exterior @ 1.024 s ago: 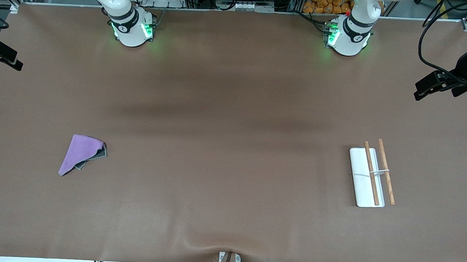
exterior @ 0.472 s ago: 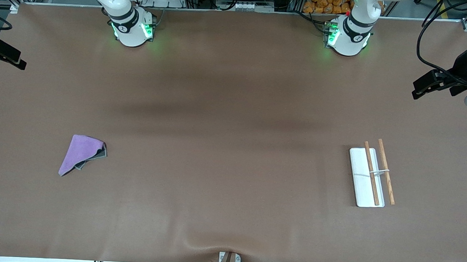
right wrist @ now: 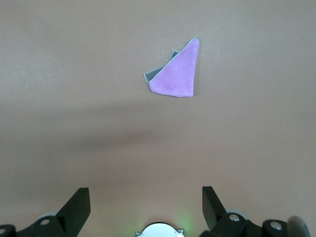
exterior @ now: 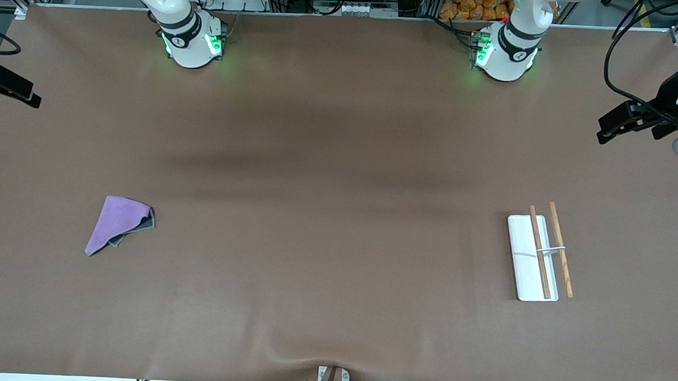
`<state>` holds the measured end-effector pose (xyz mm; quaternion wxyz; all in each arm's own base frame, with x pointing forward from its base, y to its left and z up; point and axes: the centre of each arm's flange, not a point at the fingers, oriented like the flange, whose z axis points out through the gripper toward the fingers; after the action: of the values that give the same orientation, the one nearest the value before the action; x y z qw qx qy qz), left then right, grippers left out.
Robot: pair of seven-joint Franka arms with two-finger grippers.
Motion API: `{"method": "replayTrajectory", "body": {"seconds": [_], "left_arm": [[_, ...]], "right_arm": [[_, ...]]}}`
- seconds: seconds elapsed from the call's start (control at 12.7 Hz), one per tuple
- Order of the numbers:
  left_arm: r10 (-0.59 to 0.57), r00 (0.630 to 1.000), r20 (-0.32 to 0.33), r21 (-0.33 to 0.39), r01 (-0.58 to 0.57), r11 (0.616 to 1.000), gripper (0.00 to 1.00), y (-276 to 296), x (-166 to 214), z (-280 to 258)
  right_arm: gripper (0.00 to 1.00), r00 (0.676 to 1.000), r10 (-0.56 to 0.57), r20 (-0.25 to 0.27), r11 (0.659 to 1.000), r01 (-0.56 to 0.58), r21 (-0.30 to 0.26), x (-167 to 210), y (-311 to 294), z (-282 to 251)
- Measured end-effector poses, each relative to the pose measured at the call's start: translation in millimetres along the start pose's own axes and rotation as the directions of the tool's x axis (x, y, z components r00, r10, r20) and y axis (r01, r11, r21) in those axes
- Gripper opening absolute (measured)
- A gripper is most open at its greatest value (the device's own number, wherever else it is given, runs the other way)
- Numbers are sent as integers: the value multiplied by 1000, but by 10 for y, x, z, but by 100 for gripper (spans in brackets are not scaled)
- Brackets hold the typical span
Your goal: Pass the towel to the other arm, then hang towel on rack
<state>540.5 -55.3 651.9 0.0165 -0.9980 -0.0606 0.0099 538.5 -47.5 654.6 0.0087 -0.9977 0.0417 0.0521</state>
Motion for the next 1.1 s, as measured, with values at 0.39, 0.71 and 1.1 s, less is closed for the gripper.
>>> {"method": "replayTrajectory", "body": {"seconds": [0.39,0.71,1.1], "left_arm": [[0,1000,1,0,0,1000,100,-3,0,3],[0,1000,6,1,0,1000,100,-5,1,25],[9,1000,9,2,-9,1000,100,-11,3,40]], "right_arm": [[100,999,18,40,1000,-18,2,54,95,125],[100,996,27,83,1000,-26,-8,477,145,635],[100,990,133,37,991,-133,-18,1142,931,1511]]}}
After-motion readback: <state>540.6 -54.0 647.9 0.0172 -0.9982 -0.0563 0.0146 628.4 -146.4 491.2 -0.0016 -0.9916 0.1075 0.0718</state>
